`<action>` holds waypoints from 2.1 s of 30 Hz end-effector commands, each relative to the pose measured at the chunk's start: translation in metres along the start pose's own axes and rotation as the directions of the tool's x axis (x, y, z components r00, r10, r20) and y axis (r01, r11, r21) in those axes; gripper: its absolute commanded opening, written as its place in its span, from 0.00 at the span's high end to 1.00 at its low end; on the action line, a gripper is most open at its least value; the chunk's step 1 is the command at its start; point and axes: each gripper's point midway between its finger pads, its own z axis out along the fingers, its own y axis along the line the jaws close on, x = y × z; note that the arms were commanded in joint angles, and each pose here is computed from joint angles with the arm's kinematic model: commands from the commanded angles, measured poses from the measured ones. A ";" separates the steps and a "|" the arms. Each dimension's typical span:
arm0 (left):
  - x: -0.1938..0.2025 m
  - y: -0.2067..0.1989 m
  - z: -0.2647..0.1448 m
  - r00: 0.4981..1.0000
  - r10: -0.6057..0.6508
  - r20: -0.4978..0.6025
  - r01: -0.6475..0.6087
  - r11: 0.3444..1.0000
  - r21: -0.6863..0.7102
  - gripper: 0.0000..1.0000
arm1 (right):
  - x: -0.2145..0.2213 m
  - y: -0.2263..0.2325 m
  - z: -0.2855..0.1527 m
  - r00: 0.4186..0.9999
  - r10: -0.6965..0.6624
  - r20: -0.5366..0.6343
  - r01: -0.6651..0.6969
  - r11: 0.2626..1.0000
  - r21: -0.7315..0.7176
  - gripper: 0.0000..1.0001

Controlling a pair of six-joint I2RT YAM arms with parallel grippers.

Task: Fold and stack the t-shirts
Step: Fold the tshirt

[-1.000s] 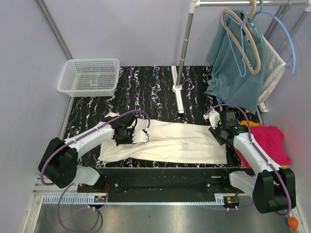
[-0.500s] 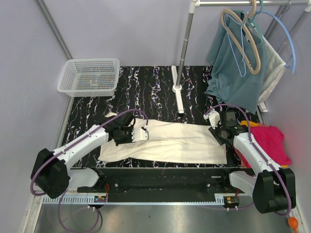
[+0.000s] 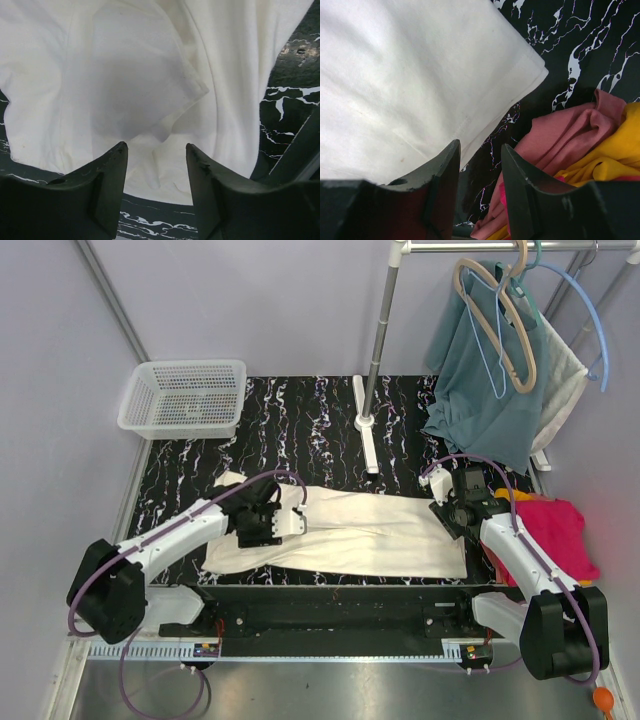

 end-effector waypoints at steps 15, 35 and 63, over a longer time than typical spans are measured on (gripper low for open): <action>-0.004 0.014 0.028 0.999 0.024 -0.021 -0.025 1.000 -0.010 0.60 | -0.005 -0.003 -0.004 0.999 0.013 0.030 -0.014 1.000 0.022 0.55; -0.002 0.010 0.005 1.000 -0.008 -0.021 0.007 1.000 -0.027 1.00 | -0.005 -0.002 -0.003 1.000 0.013 0.027 -0.014 1.000 0.020 0.55; -0.020 -0.033 -0.040 0.999 -0.009 -0.038 0.009 1.000 -0.011 1.00 | -0.007 -0.001 -0.004 0.999 0.009 0.039 -0.010 1.000 0.014 0.54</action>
